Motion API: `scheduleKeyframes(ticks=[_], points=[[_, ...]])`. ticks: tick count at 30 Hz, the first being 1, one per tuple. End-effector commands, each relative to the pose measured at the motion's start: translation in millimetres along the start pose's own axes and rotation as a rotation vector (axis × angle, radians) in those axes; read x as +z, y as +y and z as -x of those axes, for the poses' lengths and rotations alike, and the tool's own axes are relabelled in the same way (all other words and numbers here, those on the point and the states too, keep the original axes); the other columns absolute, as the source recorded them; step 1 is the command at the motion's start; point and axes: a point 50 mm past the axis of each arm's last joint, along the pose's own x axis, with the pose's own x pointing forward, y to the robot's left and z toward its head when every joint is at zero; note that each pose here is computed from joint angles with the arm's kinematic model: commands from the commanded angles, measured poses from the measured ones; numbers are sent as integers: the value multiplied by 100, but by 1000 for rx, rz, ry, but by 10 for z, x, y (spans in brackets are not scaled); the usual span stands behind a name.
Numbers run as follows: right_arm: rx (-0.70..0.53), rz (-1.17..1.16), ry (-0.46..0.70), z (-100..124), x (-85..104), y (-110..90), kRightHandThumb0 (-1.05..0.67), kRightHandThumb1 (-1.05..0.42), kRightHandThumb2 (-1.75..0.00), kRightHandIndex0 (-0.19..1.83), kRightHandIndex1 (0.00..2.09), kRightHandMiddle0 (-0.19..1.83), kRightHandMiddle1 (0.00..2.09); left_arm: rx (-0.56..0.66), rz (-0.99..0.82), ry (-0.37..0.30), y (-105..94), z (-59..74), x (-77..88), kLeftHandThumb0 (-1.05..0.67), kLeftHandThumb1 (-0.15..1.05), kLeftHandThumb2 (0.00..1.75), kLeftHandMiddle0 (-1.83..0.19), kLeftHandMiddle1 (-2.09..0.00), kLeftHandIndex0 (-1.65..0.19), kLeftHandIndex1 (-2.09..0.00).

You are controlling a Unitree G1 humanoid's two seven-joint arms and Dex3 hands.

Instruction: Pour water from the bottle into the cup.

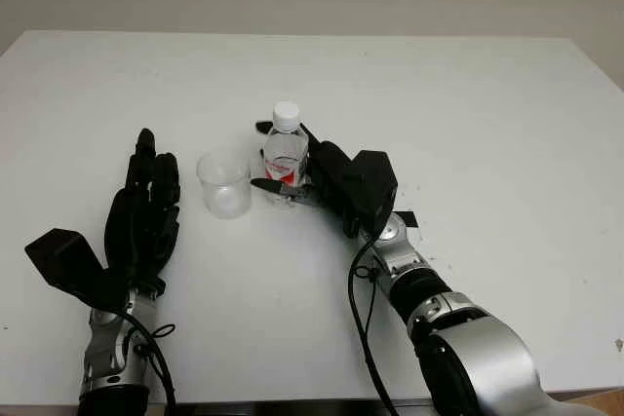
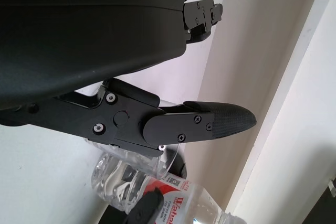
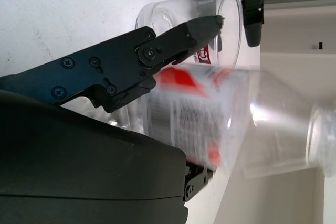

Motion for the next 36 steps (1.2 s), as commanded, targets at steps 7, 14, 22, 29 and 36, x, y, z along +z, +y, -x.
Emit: scheduleKeyframes(ticks=[7,14,22,29,36], points=[[3,101,-69,-16,89,36,-43,-105,-21,167,209,139,209,21,-8,13,68,53,-19,-72,105,42,12,-6,12,-6],[5,114,-75,0,80,12,-37,-105,-31,169,209,148,209,13,-38,17,88,39,10,-73,105,43,14,-5,14,-5],[-46,105,-86,-12,137,-128,-35,-105,-30,154,209,129,209,11,-34,21,102,40,-3,-74,105,41,14,-5,13,-5],[-110,156,-106,-67,304,-349,-33,-105,-30,145,209,123,209,15,-33,20,94,36,-8,-73,105,43,13,-6,13,-6],[-134,250,-119,-158,523,-513,-33,-105,-30,144,209,121,209,16,-34,17,66,25,-11,-73,105,43,13,-6,13,-6]])
